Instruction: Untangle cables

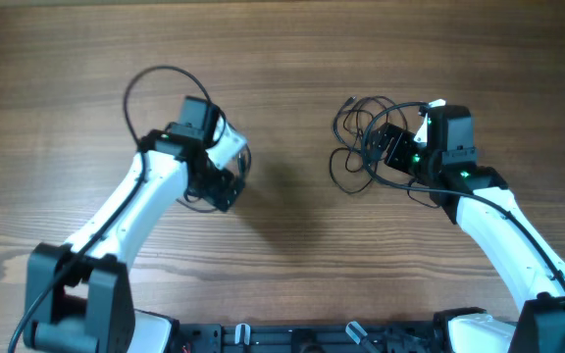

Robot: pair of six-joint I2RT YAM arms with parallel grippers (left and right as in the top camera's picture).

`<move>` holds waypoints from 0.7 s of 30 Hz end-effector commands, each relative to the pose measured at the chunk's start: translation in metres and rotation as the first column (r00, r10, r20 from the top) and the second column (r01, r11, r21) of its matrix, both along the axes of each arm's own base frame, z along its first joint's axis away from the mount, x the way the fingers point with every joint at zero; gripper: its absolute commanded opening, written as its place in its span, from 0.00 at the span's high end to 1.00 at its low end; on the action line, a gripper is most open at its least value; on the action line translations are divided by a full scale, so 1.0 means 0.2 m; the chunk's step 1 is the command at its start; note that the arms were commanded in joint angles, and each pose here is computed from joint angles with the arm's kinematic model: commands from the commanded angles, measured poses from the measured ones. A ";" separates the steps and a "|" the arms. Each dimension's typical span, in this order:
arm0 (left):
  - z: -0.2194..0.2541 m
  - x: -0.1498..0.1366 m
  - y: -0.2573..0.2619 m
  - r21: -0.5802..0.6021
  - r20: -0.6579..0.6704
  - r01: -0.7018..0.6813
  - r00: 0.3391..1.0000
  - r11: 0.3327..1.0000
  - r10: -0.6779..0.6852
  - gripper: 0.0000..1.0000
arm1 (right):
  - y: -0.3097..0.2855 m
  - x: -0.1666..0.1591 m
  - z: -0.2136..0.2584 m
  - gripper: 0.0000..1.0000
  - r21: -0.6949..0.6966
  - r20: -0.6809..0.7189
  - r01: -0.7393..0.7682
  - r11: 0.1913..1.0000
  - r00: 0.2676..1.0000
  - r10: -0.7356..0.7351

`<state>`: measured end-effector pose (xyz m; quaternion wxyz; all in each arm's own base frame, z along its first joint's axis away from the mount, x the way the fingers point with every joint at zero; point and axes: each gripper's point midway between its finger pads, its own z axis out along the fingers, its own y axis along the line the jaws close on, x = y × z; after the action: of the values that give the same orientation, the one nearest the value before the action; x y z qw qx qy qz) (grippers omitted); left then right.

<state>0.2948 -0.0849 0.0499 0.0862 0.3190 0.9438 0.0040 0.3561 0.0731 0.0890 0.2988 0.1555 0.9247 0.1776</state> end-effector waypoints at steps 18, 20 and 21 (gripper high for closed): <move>-0.31 -0.29 -0.06 -0.058 -0.192 0.350 0.915 0.935 -0.354 0.13 | 0.00 0.00 -0.01 0.00 0.003 -0.009 0.002 1.000 1.000 -0.002; -0.36 -0.38 -0.03 -0.060 -0.238 0.347 0.906 0.936 -0.351 0.19 | 0.00 0.00 -0.01 0.00 0.003 -0.009 0.002 1.000 1.000 -0.002; -0.38 -0.42 -0.01 -0.061 -0.259 0.346 0.900 0.936 -0.350 0.21 | 0.00 0.00 -0.01 0.00 0.003 -0.009 0.002 1.000 1.000 -0.002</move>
<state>0.2501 -0.0961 -0.0040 0.0173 0.4793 0.8768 -0.0340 0.3559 0.0731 0.0885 0.2981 0.1556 0.9249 0.1773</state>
